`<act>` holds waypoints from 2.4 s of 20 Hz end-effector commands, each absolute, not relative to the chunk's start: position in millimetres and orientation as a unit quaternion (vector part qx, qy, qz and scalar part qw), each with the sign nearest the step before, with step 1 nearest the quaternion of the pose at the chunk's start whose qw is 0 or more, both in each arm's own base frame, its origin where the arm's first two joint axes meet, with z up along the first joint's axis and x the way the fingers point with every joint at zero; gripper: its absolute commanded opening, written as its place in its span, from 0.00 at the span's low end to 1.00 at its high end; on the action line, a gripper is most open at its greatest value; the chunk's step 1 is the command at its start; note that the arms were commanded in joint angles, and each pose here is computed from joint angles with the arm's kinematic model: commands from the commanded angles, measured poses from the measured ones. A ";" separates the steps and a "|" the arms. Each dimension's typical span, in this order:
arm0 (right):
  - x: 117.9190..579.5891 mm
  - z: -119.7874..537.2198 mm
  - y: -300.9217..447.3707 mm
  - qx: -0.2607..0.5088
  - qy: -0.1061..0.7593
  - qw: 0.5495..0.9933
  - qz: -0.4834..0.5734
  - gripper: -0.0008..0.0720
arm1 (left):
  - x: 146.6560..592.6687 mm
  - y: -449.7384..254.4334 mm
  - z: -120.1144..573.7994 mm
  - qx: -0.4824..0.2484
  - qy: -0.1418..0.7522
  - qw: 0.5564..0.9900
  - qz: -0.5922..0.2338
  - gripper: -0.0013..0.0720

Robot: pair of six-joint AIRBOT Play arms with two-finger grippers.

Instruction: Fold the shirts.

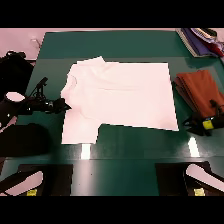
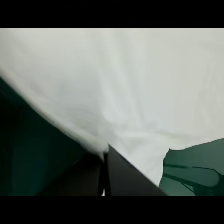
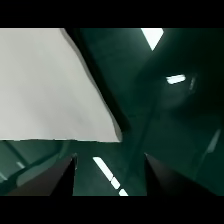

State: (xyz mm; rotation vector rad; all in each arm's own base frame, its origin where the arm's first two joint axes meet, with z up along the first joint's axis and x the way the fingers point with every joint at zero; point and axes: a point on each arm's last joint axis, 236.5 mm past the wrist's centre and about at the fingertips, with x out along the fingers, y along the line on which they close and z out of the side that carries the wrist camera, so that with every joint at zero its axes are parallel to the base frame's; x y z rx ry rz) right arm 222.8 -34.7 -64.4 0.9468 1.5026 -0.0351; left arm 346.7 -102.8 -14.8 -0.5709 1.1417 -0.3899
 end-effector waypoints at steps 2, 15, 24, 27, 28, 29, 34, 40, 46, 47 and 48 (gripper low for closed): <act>233.8 -91.8 -0.8 0.498 0.611 0.615 0.003 0.63 | 346.9 -102.6 -13.5 -0.261 0.530 0.786 -0.183 0.05; 337.4 52.2 30.1 0.309 0.508 0.791 0.144 0.03 | 360.3 -100.8 102.5 -0.201 0.430 0.853 -0.217 0.05; 285.7 426.4 13.7 0.060 0.107 0.987 0.100 0.03 | 187.2 -90.0 559.5 -0.020 -0.115 0.975 -0.191 0.05; 257.5 479.6 10.7 0.028 0.056 0.996 0.059 0.03 | 149.0 -68.7 601.6 -0.014 -0.177 0.975 -0.135 0.05; 254.5 487.1 11.1 0.023 0.054 0.997 0.056 0.03 | 150.0 -66.9 602.9 -0.018 -0.177 0.975 -0.132 0.05; 255.7 490.0 10.7 0.020 0.060 0.996 0.058 0.03 | 161.5 -66.9 595.5 -0.025 -0.158 0.978 -0.135 0.05; 311.4 437.0 -4.5 0.083 0.167 0.977 0.101 0.03 | 298.3 -84.5 467.7 -0.079 0.110 0.971 -0.197 0.05; 399.6 201.6 9.1 0.099 0.483 0.864 0.104 0.03 | 414.2 -87.3 245.7 -0.177 0.398 0.876 -0.208 0.05; 446.6 56.2 16.1 0.150 0.609 0.773 0.095 0.03 | 484.7 -72.3 95.1 -0.230 0.483 0.829 -0.163 0.05; 458.7 47.9 14.2 0.155 0.611 0.771 0.091 0.03 | 500.3 -67.8 87.1 -0.238 0.470 0.837 -0.151 0.05; 470.5 44.5 12.3 0.157 0.608 0.773 0.089 0.03 | 514.7 -63.2 81.2 -0.243 0.457 0.844 -0.141 0.05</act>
